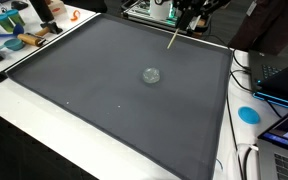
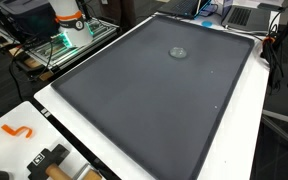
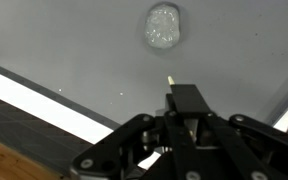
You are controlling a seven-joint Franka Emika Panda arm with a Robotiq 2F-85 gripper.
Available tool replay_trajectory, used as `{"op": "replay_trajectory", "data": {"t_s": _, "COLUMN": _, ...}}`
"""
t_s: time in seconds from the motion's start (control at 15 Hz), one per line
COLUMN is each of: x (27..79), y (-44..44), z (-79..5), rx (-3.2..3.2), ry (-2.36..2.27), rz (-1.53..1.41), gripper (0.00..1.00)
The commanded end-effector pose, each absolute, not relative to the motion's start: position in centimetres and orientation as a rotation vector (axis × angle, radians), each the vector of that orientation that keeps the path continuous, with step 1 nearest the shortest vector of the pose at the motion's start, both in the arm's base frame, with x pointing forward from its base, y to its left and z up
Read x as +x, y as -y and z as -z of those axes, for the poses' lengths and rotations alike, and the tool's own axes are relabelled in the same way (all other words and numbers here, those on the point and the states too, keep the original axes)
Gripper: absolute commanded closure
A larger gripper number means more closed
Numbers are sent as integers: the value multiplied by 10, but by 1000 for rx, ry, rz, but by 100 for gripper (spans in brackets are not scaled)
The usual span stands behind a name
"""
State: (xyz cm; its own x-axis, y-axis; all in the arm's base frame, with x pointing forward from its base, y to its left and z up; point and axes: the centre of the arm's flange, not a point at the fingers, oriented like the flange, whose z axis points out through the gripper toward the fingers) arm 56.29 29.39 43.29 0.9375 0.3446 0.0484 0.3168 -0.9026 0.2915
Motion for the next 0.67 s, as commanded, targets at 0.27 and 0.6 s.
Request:
{"op": "replay_trajectory", "data": {"t_s": 0.27, "x": 564, "y": -320, "z": -382, "rx": 2721, "ry": -482, "rz": -297, "gripper": 97}}
{"op": "replay_trajectory", "data": {"t_s": 0.6, "x": 570, "y": -326, "z": -346, "rx": 2703, "ry": -456, "rz": -217, "gripper": 97}}
